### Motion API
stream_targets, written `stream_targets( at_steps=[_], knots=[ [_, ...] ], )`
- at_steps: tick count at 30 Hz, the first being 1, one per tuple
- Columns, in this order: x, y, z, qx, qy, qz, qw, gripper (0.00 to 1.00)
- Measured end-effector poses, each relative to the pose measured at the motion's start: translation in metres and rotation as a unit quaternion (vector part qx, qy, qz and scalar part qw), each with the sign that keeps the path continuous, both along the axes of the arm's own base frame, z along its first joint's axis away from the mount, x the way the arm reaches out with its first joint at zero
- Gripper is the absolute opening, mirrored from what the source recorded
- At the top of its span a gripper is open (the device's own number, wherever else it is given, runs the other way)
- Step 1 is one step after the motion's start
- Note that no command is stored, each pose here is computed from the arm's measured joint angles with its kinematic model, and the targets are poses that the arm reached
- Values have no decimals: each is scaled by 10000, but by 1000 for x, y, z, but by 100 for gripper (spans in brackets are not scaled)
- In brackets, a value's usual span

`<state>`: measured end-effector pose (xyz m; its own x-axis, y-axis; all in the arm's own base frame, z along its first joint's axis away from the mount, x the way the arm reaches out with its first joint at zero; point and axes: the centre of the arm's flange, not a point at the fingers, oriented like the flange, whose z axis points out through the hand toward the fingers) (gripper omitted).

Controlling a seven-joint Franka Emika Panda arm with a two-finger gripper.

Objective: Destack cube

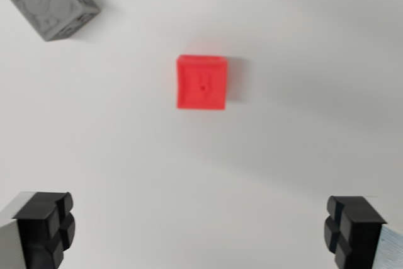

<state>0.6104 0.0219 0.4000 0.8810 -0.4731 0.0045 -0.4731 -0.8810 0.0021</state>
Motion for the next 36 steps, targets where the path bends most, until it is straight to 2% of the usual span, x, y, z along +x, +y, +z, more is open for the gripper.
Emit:
stream_targets(
  at_steps=[4,11,36],
  knots=[
    [0,0,8,0,-5,0,10000,100],
    [0,0,13,-1,4,1,10000,100],
    [0,0,12,-1,11,0,10000,100]
  ],
)
